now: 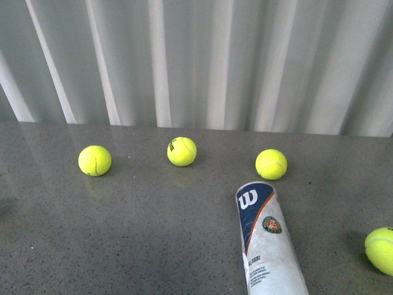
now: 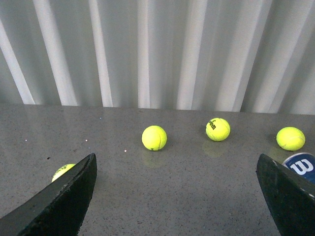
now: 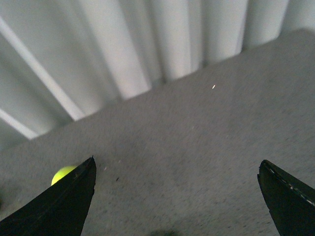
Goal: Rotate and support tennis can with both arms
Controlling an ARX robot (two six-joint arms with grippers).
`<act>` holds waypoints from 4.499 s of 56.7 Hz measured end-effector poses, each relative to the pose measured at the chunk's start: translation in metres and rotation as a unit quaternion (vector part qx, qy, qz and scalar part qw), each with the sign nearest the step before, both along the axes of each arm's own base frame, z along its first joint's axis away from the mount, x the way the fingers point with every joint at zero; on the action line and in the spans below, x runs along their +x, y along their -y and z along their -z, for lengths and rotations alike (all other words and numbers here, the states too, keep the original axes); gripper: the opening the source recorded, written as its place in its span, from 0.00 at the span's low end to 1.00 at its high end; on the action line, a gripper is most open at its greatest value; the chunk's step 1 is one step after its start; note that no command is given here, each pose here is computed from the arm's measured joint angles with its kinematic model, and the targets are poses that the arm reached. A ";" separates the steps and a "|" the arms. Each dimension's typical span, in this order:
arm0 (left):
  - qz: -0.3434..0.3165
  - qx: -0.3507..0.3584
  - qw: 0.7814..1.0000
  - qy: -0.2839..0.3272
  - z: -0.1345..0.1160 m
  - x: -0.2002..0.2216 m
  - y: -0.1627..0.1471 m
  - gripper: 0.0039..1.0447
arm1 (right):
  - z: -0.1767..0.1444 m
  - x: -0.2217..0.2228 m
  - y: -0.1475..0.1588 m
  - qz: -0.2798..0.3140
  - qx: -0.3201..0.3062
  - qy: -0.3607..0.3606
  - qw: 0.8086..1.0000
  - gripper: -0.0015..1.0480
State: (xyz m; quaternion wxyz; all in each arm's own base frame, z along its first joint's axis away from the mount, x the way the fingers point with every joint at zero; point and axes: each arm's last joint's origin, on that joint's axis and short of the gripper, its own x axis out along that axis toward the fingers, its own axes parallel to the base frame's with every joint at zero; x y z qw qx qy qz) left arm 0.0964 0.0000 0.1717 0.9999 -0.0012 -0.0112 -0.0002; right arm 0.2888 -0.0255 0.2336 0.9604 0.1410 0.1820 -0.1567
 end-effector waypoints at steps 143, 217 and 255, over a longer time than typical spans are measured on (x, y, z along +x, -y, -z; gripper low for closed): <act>0.000 0.000 1.000 0.000 0.000 0.000 0.000 0.94 | 0.118 0.050 -0.163 -0.311 -0.148 -0.219 0.913 0.08; 0.000 0.000 1.000 0.000 0.000 0.000 0.000 0.94 | 0.188 0.071 -0.296 -0.617 -0.496 0.005 0.611 0.05; 0.000 0.000 1.000 0.000 0.000 0.000 0.000 0.94 | 0.196 0.053 -0.289 -0.656 -0.438 -0.038 0.614 0.50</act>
